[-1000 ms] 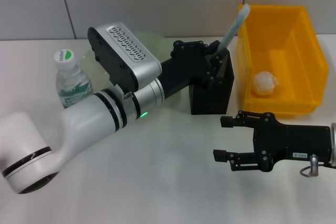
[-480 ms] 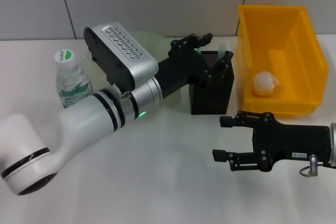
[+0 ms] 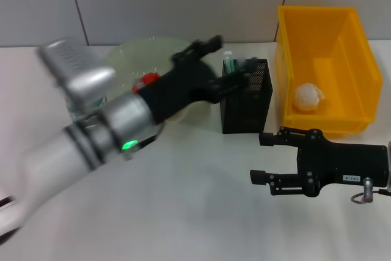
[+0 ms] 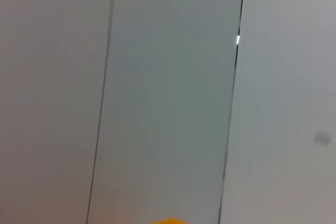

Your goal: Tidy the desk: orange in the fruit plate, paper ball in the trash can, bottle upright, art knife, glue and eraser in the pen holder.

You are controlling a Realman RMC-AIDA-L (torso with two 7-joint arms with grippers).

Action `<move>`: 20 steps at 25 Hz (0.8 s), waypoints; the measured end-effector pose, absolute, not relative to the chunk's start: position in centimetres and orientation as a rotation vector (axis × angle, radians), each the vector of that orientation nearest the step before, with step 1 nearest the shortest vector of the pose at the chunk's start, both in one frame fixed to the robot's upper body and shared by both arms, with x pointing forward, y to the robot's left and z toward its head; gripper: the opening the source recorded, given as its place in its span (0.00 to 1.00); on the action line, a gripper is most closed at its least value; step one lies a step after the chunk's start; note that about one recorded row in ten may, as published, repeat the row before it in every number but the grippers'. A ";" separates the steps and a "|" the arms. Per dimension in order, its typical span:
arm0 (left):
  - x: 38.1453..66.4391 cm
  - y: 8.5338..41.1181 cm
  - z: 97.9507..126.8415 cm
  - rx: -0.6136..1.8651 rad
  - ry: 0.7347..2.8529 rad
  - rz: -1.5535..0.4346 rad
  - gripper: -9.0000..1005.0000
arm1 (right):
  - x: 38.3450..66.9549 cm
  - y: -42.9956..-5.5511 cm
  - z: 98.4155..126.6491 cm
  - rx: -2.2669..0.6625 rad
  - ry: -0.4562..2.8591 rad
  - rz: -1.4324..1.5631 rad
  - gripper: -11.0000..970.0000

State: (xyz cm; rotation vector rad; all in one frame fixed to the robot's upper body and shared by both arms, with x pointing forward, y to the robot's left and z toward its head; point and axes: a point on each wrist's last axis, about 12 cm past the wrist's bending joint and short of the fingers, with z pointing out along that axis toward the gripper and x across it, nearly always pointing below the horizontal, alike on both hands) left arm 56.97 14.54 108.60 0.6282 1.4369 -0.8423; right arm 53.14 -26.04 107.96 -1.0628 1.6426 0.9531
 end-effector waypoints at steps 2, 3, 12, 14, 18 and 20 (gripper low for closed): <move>56.6 15.5 108.6 0.613 1.429 -0.861 0.84 | 53.1 -26.2 108.0 -1.053 1.655 0.965 0.84; 56.1 16.5 108.5 0.609 1.422 -0.884 0.86 | 53.0 -26.4 108.0 -1.048 1.661 0.972 0.84; 52.1 23.3 108.1 0.814 1.420 -1.069 0.86 | 51.9 -28.4 108.8 -0.991 1.679 1.046 0.84; 51.6 24.5 108.1 0.893 1.452 -1.099 0.86 | 51.7 -28.7 108.8 -0.981 1.678 1.050 0.84; 51.2 26.2 108.0 1.032 1.516 -1.114 0.86 | 51.6 -28.8 108.6 -0.974 1.688 1.055 0.84; 51.2 26.8 108.0 1.070 1.543 -1.103 0.86 | 51.6 -28.7 108.5 -0.972 1.690 1.063 0.84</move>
